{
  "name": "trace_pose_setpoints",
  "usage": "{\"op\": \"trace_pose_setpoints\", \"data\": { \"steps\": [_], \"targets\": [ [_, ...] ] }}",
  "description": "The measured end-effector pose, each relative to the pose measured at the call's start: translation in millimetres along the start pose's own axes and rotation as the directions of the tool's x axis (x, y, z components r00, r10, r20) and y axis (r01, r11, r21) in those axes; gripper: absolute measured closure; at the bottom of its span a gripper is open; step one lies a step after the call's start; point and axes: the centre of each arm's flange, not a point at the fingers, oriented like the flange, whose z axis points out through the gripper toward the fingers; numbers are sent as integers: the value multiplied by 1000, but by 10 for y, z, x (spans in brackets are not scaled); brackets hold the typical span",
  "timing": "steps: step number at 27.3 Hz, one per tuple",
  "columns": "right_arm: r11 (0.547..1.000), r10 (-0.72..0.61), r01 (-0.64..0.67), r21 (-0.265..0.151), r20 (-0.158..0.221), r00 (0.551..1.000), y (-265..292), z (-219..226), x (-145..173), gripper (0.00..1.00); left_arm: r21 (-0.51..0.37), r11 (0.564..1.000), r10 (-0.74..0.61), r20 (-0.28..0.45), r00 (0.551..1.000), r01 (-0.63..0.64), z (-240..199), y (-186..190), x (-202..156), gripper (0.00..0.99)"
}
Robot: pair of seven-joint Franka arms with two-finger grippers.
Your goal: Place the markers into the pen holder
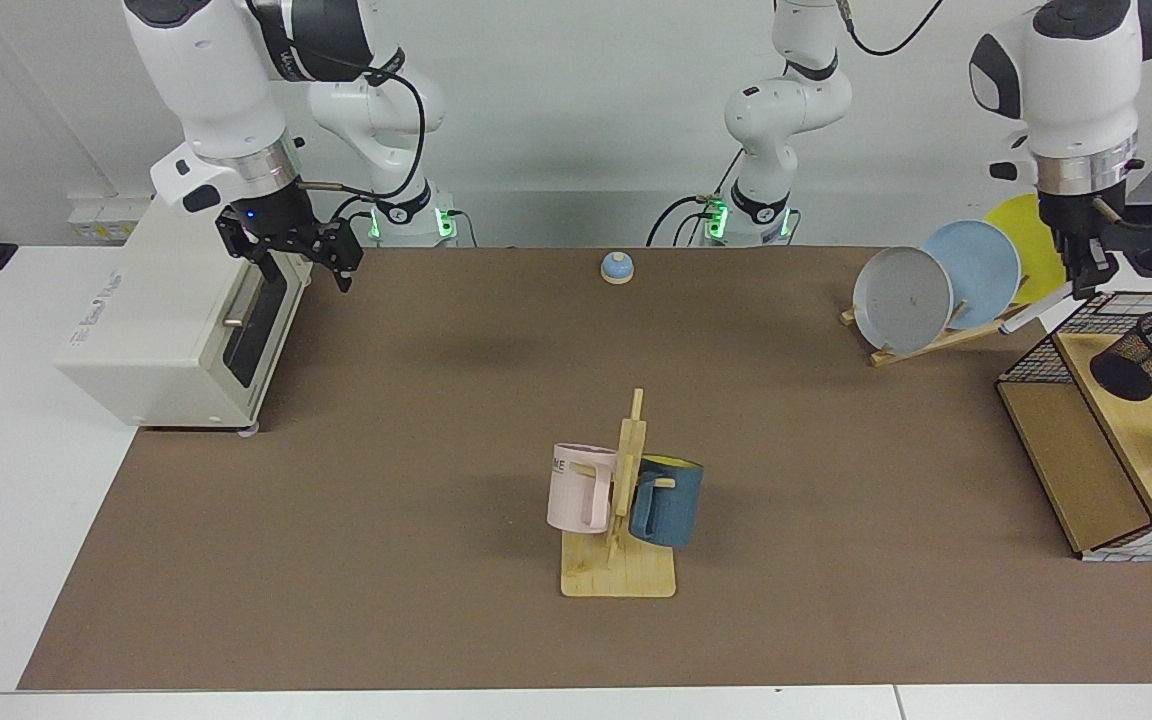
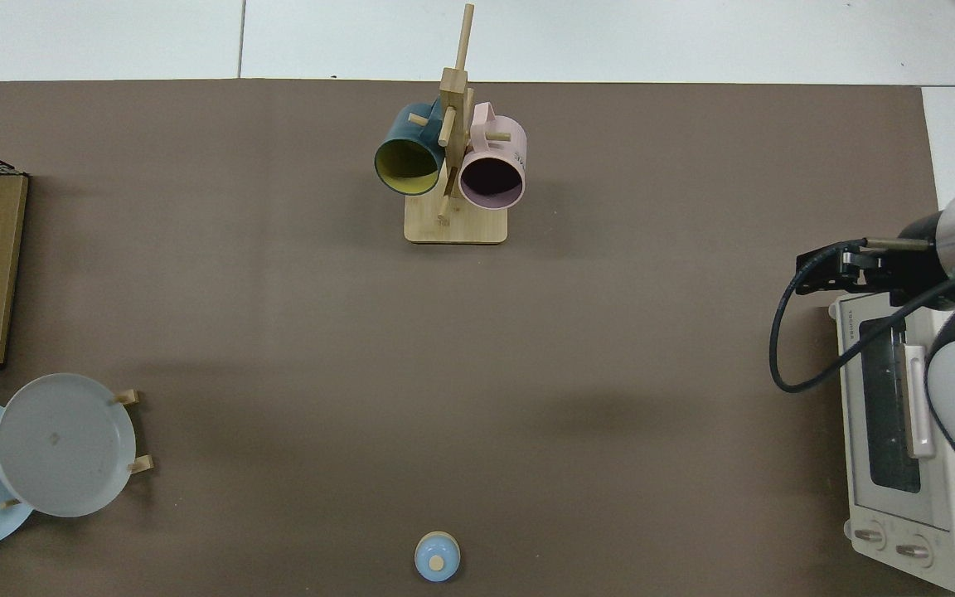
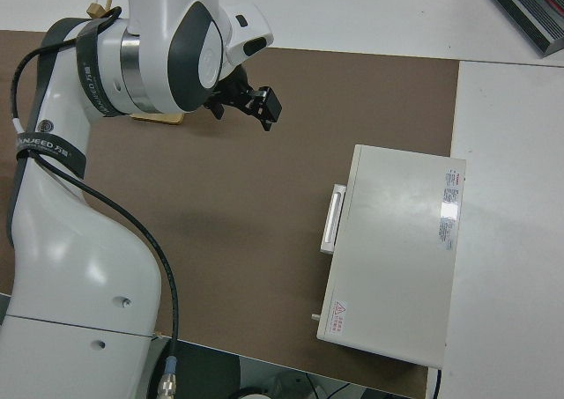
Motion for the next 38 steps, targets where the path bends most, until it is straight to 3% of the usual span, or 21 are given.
{"op": "trace_pose_setpoints", "data": {
  "steps": [12, 20, 38],
  "targets": [
    [1000, 0, 0, 0, 0, 1000, 0, 0, 0, 0, 70, 969, 229, 91, 969, -236, 234, 70, -835, 828],
    [1000, 0, 0, 0, 0, 1000, 0, 0, 0, 0, 73, 952, 285, 143, 948, -297, 376, 165, -1304, 828],
    [1000, 0, 0, 0, 0, 1000, 0, 0, 0, 0, 99, 944, 297, 162, 941, -315, 620, 127, -1412, 828]
  ]
}}
